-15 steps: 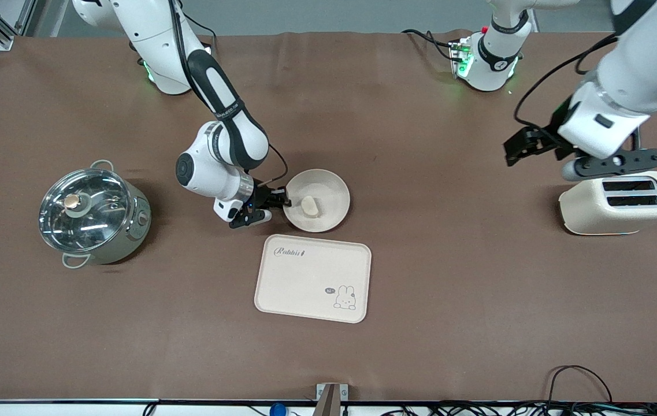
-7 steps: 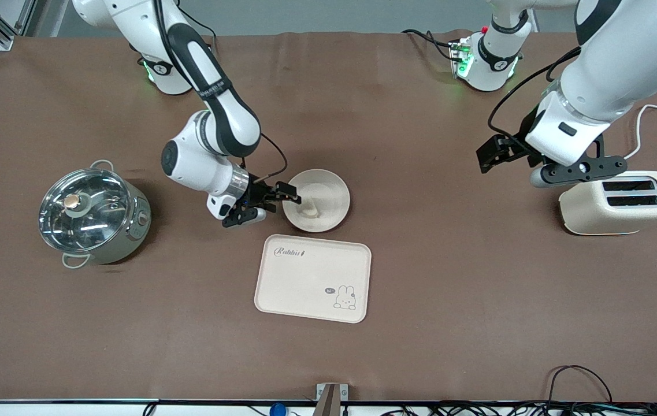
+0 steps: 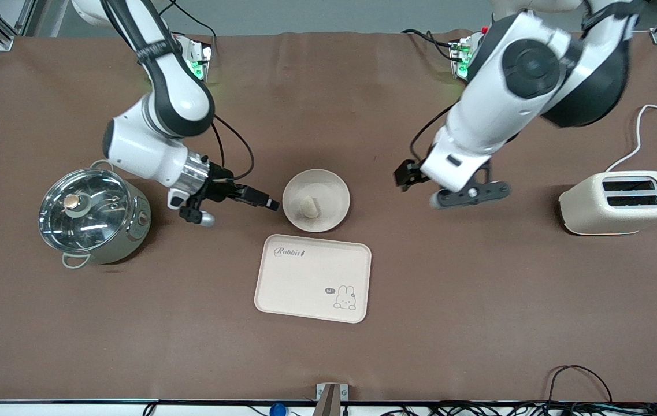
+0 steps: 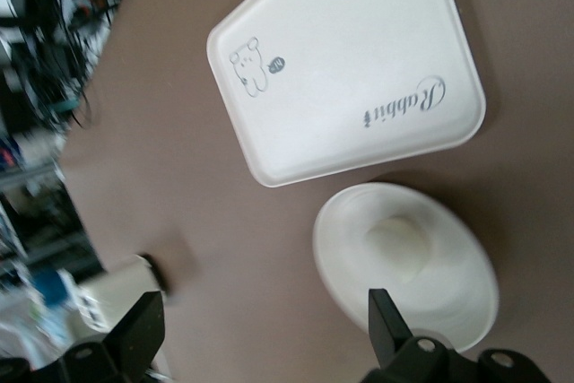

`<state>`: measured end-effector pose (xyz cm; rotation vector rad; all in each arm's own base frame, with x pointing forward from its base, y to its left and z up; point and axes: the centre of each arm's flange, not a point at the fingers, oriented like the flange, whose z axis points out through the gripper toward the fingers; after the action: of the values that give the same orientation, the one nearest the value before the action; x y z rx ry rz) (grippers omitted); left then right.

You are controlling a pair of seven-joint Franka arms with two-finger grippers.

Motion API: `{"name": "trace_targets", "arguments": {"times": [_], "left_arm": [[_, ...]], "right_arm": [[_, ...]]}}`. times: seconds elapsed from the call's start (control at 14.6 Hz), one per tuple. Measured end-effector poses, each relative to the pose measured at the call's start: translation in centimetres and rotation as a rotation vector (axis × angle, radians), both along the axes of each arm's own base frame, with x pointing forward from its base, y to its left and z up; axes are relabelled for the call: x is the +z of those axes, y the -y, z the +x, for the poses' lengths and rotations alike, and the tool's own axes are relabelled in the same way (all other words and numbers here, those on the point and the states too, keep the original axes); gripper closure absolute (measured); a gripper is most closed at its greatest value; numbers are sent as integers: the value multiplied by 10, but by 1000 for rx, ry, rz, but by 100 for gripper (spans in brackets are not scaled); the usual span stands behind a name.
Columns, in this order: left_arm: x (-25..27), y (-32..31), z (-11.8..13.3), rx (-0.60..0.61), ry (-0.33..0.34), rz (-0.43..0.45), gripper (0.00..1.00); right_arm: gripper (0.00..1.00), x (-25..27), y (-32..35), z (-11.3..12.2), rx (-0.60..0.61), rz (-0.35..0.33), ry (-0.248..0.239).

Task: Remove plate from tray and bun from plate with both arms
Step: 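Grasp the bun with the left gripper while the right gripper withdraws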

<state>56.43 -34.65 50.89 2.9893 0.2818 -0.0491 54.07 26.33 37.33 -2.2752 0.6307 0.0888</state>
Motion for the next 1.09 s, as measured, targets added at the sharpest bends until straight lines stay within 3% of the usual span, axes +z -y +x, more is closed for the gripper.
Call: {"name": "trace_targets", "arguments": {"times": [0.07,0.2,0.41,0.61,0.82,0.96,1.09], "left_arm": [[-17,21,-3,21,-5,-10,0],[-56,70,-15,67,-3,-12,0],[-130,141,-42,127,40,4,0],[-208,188,-69,168,58,10,0],[-262,215,-93,170,82,14,0],[-284,223,-104,155,85,28,0],[-297,228,-110,151,90,18,0]], "right_arm": [[0,13,4,-2,-23,-1,-10],[0,29,28,-5,14,-90,2],[0,64,113,-7,119,-207,-74],[0,134,200,-17,227,-448,-85],[0,198,242,-25,341,-659,16],[0,220,276,-26,420,-723,84],[0,238,309,-29,462,-767,106]]}}
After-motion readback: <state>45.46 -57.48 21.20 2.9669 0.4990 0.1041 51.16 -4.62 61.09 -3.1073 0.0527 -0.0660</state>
